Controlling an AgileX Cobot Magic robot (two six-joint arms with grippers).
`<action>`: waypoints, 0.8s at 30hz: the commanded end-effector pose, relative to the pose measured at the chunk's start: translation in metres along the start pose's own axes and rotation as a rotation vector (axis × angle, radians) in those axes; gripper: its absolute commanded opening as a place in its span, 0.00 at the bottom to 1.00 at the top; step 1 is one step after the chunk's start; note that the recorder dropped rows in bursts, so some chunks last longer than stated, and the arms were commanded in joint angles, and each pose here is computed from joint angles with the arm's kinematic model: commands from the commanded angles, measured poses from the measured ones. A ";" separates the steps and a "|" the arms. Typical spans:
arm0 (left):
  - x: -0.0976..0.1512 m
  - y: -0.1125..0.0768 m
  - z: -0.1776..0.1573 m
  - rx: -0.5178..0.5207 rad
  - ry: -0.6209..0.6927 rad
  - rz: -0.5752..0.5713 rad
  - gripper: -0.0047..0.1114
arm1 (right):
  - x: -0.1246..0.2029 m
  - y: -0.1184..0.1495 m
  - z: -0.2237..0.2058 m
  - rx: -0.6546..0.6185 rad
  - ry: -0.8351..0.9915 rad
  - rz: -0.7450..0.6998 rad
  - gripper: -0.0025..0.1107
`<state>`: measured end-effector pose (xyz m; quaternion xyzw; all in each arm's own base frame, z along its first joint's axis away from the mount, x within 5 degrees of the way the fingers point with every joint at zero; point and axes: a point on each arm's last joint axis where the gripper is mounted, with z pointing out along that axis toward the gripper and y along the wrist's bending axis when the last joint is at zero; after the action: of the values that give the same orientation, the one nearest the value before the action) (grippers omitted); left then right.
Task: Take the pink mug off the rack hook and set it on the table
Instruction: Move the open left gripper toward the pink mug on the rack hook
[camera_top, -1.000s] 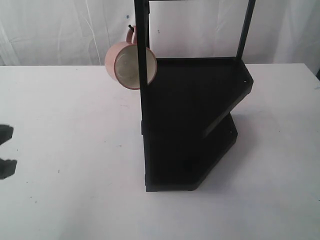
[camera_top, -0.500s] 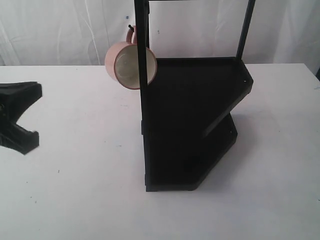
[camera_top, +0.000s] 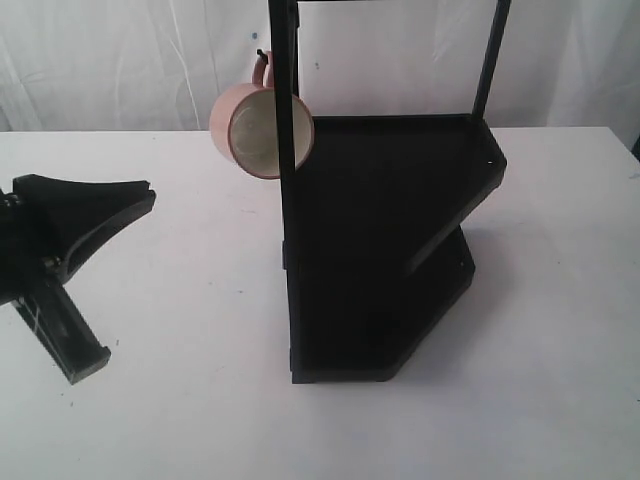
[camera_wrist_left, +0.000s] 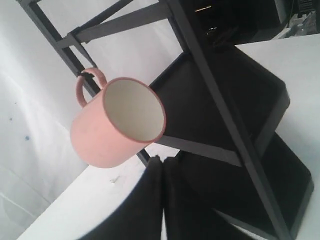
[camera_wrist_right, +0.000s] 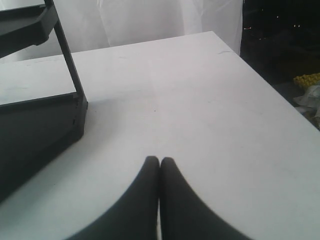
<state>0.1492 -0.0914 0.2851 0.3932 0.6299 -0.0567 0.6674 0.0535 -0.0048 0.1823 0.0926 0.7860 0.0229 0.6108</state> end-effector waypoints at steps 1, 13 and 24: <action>0.011 0.001 0.013 -0.028 0.038 -0.028 0.04 | -0.001 0.000 0.000 0.006 -0.008 -0.004 0.02; 0.001 0.023 0.040 -0.174 -0.034 -0.077 0.12 | -0.001 0.000 0.000 0.006 -0.008 -0.004 0.02; 0.000 0.027 0.041 -0.195 -0.049 -0.348 0.42 | -0.001 0.000 0.000 0.006 -0.008 -0.004 0.02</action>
<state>0.1968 -0.0966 0.2895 0.2371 0.6755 -0.0875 0.6927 0.0535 -0.0048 0.1823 0.0926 0.7860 0.0229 0.6108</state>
